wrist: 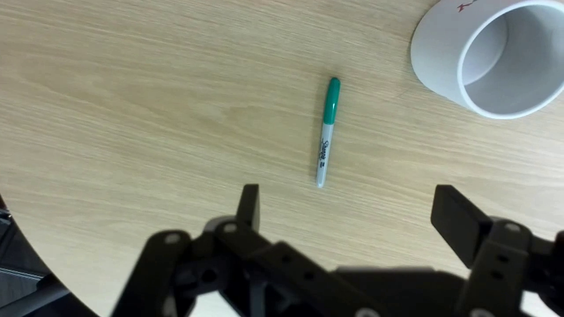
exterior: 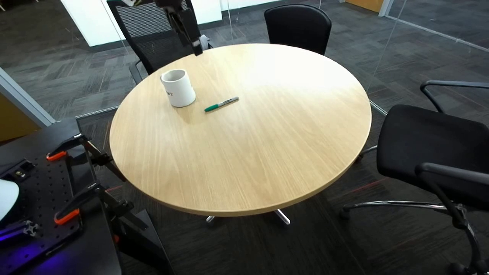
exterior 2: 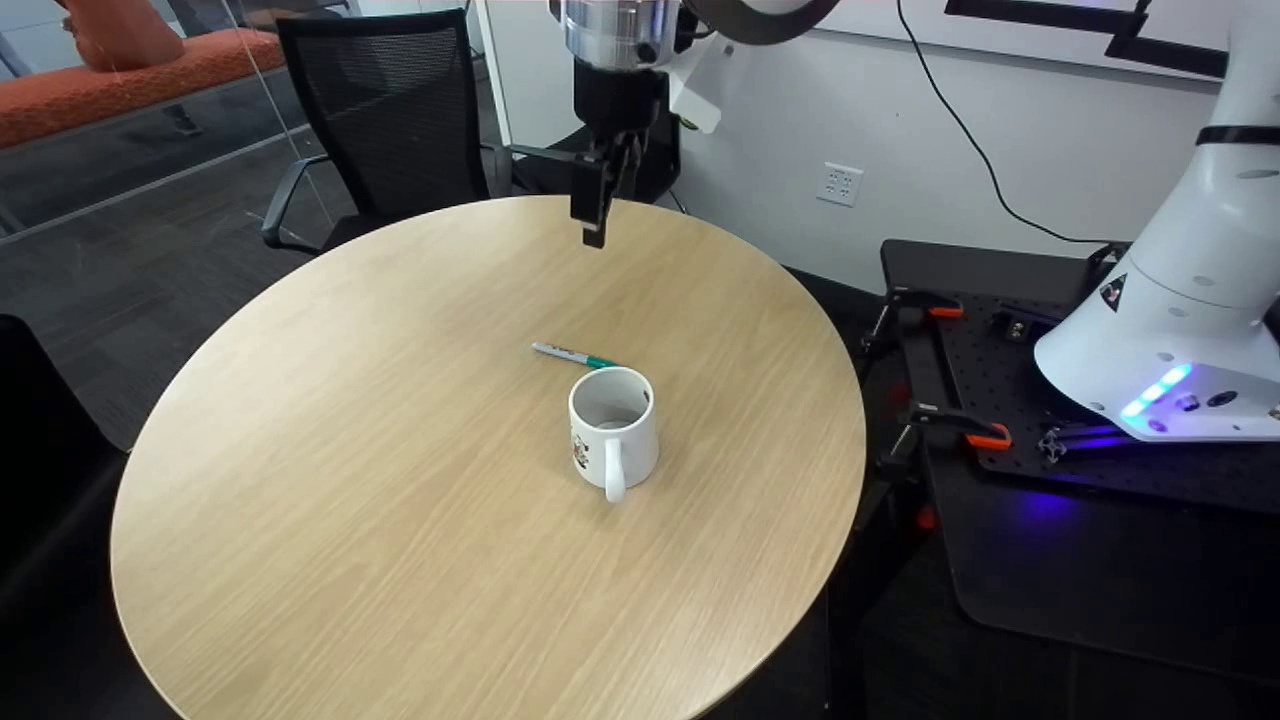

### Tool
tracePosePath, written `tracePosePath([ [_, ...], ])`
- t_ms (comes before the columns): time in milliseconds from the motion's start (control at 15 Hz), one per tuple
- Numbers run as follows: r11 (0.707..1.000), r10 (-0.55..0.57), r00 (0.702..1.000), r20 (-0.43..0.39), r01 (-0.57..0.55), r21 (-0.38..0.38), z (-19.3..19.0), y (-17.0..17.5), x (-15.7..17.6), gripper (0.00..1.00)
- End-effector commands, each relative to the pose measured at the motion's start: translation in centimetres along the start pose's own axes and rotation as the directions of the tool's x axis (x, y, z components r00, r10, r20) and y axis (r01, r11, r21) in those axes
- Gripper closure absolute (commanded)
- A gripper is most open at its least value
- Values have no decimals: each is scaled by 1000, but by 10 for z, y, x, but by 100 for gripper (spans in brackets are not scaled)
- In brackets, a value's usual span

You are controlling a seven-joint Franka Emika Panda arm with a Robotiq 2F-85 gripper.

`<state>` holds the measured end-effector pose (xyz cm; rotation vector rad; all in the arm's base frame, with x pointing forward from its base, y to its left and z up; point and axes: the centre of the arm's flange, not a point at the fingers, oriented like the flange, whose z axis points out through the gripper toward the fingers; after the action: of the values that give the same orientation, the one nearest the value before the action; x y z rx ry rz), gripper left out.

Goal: Put the pen in the mug

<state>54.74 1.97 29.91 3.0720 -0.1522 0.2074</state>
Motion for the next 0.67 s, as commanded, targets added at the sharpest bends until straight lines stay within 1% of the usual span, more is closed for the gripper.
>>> tracePosePath([
  [0,1000,7,1000,7,-7,8,25,-16,4,0],
  [67,1000,-12,1000,13,12,4,15,-9,-3,0],
  [267,1000,-12,1000,27,12,5,27,-15,-4,0],
  [600,1000,-9,1000,20,9,5,25,-14,-1,0],
])
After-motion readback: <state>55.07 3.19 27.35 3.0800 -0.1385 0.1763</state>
